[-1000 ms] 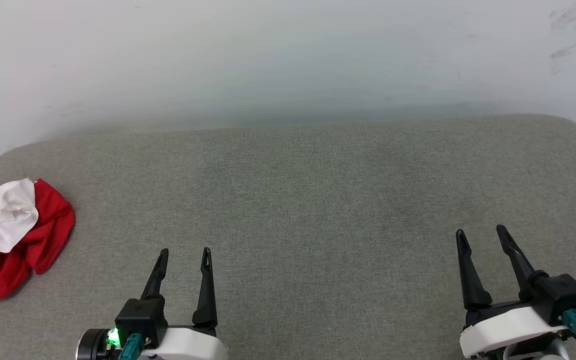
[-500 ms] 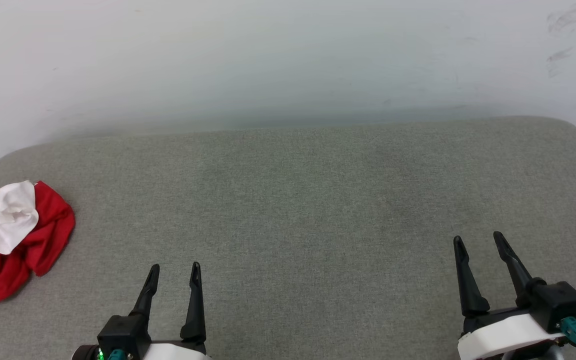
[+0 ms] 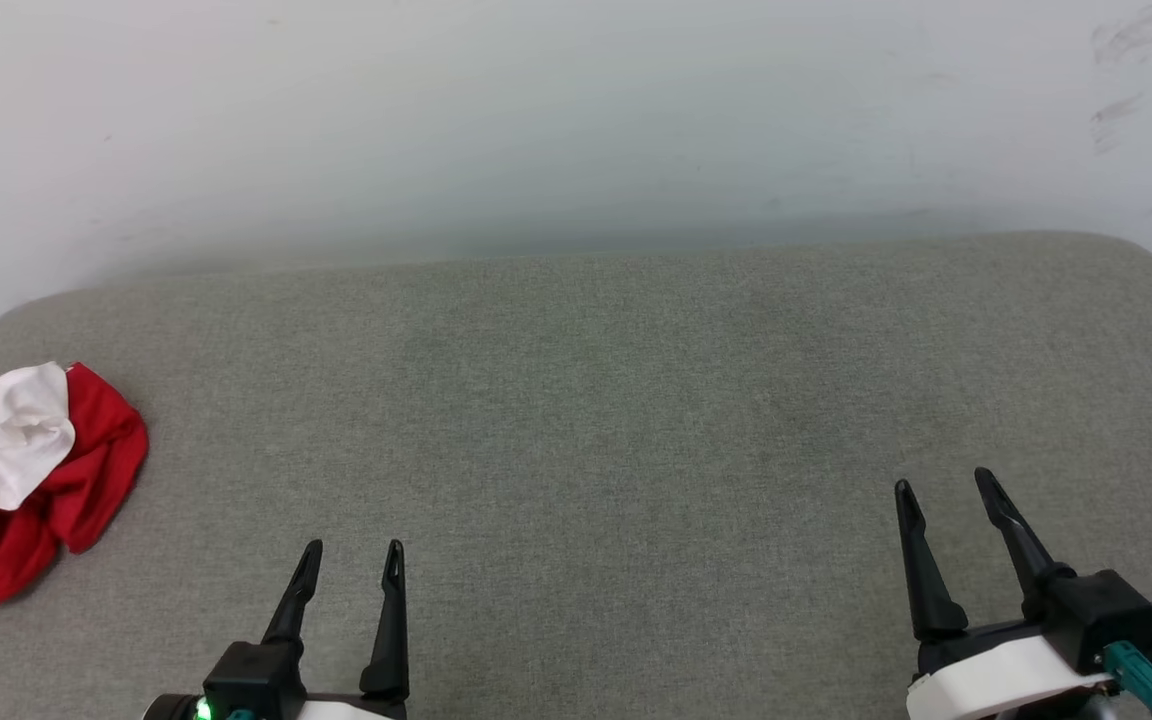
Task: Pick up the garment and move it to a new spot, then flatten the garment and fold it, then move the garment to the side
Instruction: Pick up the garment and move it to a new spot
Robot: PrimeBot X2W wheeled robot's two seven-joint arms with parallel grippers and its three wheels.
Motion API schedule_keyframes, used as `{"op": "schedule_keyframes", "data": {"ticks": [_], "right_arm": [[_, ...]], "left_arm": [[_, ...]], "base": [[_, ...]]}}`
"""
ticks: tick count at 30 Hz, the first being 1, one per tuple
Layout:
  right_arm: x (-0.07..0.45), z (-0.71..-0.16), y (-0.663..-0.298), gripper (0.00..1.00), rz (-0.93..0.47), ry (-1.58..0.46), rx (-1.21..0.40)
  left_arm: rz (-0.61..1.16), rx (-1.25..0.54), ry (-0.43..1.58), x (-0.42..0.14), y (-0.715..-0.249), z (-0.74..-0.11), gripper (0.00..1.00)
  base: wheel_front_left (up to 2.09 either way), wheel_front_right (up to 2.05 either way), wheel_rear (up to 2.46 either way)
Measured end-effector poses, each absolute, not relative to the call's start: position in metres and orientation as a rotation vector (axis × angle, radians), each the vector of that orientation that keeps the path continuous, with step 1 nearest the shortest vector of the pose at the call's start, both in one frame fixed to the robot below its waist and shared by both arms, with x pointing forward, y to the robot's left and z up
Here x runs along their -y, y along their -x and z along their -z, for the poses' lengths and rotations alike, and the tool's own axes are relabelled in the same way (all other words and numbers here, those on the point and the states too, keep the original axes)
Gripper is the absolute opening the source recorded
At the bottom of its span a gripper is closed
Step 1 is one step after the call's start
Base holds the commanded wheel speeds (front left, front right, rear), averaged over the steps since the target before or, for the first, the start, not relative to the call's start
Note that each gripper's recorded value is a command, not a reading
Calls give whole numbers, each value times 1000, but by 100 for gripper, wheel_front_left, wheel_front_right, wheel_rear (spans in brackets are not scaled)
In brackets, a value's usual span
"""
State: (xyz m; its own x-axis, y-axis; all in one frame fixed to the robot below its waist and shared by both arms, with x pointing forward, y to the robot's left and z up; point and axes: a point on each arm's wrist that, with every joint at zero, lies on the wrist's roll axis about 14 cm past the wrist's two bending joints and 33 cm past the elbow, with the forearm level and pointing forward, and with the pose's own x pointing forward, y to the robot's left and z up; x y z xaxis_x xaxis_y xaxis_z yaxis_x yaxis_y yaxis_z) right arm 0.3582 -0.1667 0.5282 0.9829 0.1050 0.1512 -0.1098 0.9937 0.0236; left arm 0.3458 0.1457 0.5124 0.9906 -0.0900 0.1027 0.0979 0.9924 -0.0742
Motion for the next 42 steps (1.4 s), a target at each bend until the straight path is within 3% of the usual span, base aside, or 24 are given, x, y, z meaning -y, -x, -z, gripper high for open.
{"op": "schedule_keyframes", "data": {"ticks": [12, 42], "right_arm": [[146, -526, -365, 100, -170, -37, 142], [-1, -523, -381, 100, -605, -93, 118]], "left_arm": [[-2, 96, 132, -173, -340, -510, 100], [-414, 128, 122, -288, -252, -512, 100]], "base": [[0, 0, 0], [0, 0, 0]]}}
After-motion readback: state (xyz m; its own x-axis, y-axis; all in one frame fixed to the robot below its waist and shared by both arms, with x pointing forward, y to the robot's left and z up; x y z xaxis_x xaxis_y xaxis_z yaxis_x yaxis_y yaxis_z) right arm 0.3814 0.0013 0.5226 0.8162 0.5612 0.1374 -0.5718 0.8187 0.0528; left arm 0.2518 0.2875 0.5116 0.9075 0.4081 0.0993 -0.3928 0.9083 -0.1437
